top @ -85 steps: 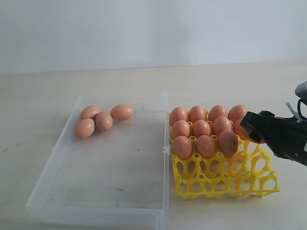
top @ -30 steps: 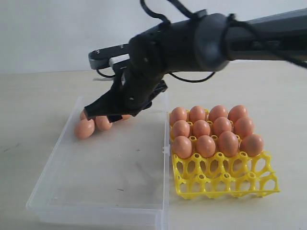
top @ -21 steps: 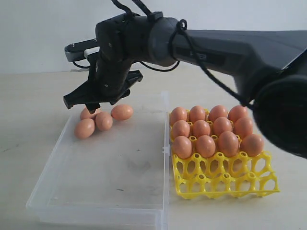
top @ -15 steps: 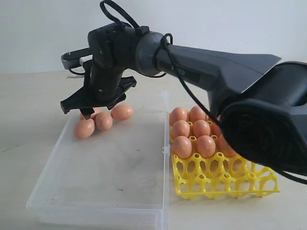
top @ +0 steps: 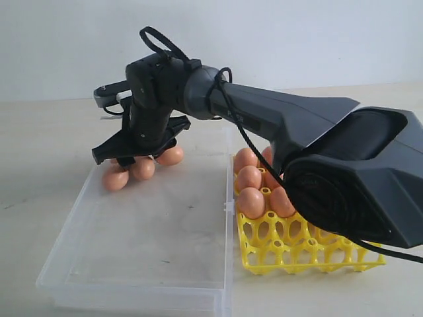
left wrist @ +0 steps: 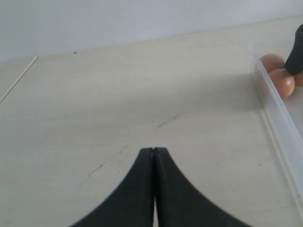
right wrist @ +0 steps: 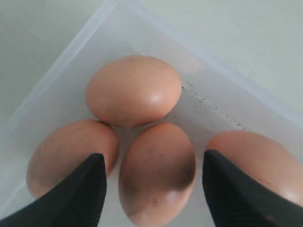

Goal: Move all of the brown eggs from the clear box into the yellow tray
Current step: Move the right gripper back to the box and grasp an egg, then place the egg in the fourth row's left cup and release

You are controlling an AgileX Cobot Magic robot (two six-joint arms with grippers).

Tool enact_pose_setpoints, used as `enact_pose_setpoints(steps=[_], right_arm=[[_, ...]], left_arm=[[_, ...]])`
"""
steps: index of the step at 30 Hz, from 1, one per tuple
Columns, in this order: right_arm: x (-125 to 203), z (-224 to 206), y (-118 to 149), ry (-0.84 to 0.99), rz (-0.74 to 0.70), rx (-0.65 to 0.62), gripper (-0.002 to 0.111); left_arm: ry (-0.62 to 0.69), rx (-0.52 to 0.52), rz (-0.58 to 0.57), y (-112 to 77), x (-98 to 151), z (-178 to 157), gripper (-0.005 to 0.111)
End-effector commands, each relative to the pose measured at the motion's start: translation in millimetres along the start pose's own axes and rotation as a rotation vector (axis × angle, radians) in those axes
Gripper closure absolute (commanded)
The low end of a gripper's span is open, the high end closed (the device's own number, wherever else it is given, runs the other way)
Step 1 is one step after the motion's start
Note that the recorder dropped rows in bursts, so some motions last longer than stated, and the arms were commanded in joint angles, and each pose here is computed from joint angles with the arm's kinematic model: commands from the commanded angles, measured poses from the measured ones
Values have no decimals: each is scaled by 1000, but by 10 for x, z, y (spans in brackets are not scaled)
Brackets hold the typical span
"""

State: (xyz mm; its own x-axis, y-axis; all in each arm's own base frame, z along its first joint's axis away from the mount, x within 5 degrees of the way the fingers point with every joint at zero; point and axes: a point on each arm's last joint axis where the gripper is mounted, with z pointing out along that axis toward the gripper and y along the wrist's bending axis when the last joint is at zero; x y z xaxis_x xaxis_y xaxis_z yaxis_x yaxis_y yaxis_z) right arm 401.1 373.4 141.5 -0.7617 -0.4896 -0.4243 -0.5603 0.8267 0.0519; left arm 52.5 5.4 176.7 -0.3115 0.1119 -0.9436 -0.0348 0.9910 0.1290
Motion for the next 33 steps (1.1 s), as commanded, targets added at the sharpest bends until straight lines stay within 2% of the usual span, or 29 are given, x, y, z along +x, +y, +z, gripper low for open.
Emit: enact_pose_setpoints(steps=[1,7,9,12,13,16,19,21,23,25,29,33], right_arm=[[9,113,-69,-5,9,12,50],[32,189,-93,4,15,13,55],[34,193,-93,5,15,13,67],[-21,77,-109,-16,12,10,101],[-39,34,-105,-24,9,7,108],[-171,-330,-124,-102,-2,0,108],[-166,-709,-166,-229,-53,30,108],[3,-991,-197,-348,-84,28,108],[444,-1350,-255,-546,-128,-14,108],[900,-1547,-350,-667,-129,-50,108],[1873,-1706,-553,-791,-99,-13,108],[2353,-1706,-647,-818,-46,19,108]], left_arm=[[-19,5,-6,-1,-23,-9,107],[-19,5,-6,-1,-23,-9,107],[-19,5,-6,-1,-23,-9,107],[-19,5,-6,-1,-23,-9,107],[-19,5,-6,-1,-23,-9,107],[-19,5,-6,-1,-23,-9,107],[-19,5,-6,-1,-23,-9,107],[-19,5,-6,-1,-23,-9,107],[-19,5,-6,-1,-23,-9,107],[-19,5,-6,-1,-23,-9,107],[-19,5,-6,-1,-23,-9,107],[-19,5,-6,-1,-23,-9,107]])
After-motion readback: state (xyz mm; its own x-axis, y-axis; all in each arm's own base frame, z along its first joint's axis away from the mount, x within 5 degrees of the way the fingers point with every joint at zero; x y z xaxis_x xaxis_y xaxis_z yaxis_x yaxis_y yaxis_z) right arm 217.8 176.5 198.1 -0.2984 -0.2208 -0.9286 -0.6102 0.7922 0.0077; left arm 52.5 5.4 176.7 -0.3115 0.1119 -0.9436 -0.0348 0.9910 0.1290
